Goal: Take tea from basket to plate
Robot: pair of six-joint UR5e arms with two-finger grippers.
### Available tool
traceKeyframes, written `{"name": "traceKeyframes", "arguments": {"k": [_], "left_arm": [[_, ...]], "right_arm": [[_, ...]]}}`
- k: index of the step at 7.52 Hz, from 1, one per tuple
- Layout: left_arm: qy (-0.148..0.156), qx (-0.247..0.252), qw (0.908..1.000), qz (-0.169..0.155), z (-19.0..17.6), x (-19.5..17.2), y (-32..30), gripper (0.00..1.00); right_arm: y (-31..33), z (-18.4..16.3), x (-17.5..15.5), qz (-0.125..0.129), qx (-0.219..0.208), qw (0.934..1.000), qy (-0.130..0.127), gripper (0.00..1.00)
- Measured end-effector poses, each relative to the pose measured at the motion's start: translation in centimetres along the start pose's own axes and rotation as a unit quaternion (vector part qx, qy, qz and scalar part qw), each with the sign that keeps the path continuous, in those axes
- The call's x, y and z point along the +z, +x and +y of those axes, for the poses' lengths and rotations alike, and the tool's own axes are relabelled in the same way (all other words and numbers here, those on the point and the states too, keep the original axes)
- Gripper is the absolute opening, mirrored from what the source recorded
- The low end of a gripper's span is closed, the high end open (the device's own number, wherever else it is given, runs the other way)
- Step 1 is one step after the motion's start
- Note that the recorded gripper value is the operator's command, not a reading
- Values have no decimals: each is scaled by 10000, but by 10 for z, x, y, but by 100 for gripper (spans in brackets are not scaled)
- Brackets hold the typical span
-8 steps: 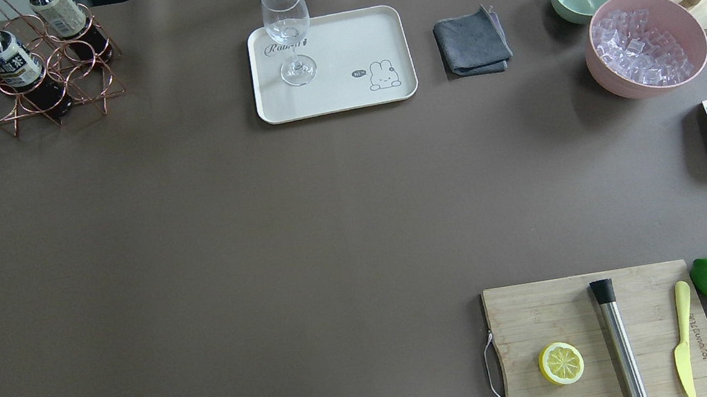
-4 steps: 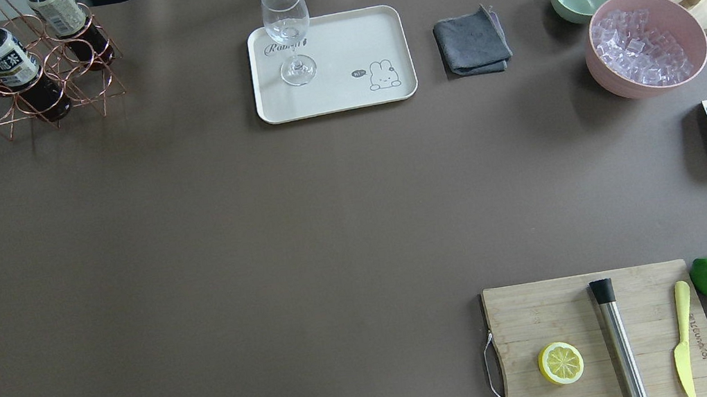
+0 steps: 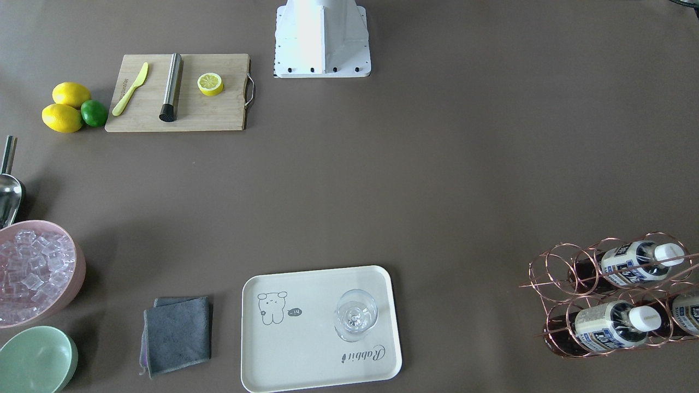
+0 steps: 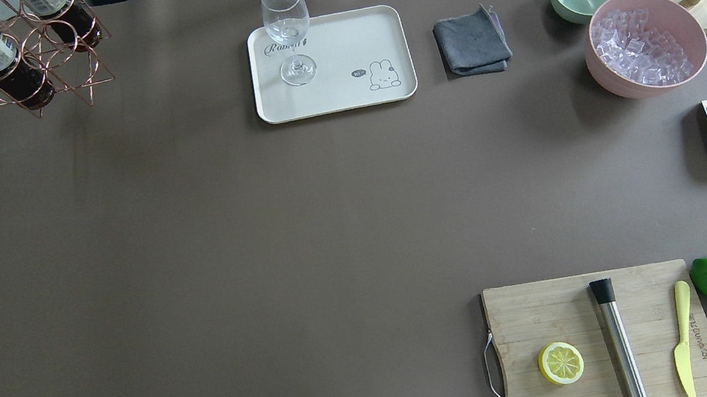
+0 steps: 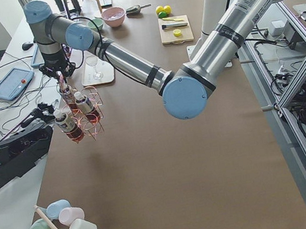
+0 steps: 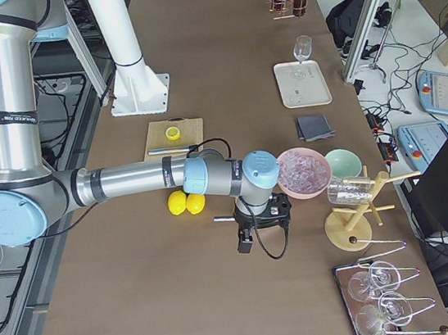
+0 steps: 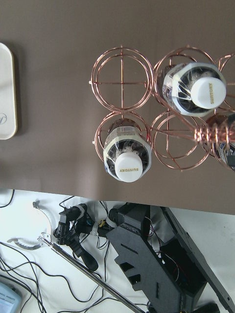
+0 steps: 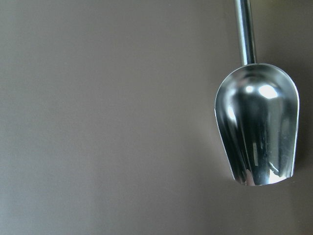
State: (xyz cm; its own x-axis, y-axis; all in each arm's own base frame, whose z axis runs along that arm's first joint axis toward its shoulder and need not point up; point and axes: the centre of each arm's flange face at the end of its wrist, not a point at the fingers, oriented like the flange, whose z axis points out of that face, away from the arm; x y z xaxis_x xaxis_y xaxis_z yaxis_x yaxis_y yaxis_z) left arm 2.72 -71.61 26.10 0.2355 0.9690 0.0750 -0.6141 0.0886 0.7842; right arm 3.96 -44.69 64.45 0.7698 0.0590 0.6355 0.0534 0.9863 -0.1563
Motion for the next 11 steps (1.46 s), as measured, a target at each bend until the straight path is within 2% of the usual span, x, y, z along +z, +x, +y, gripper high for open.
{"name": "traceKeyframes", "arguments": {"k": [2, 5, 8, 9, 10, 11], "left_arm": [[243, -90, 9996, 140, -9, -30, 41, 0], [494, -619, 9968, 84, 16, -60, 101, 0], [566, -1246, 9906, 58, 48, -69, 169, 0], [591, -1338, 9892, 82, 47, -67, 181, 0], [663, -1266, 9896, 156, 30, -57, 188, 0], [814, -1153, 9897, 222, -3, -44, 196, 0]], "right_arm": [[0, 0, 0, 0, 1, 10000, -2, 99], [0, 0, 0, 0, 2, 10000, -2, 99], [0, 0, 1, 1, 0, 10000, -7, 99], [0, 0, 1, 1, 0, 10000, -9, 99], [0, 0, 1, 1, -2, 10000, -9, 99], [0, 0, 1, 1, -3, 10000, -7, 99]]}}
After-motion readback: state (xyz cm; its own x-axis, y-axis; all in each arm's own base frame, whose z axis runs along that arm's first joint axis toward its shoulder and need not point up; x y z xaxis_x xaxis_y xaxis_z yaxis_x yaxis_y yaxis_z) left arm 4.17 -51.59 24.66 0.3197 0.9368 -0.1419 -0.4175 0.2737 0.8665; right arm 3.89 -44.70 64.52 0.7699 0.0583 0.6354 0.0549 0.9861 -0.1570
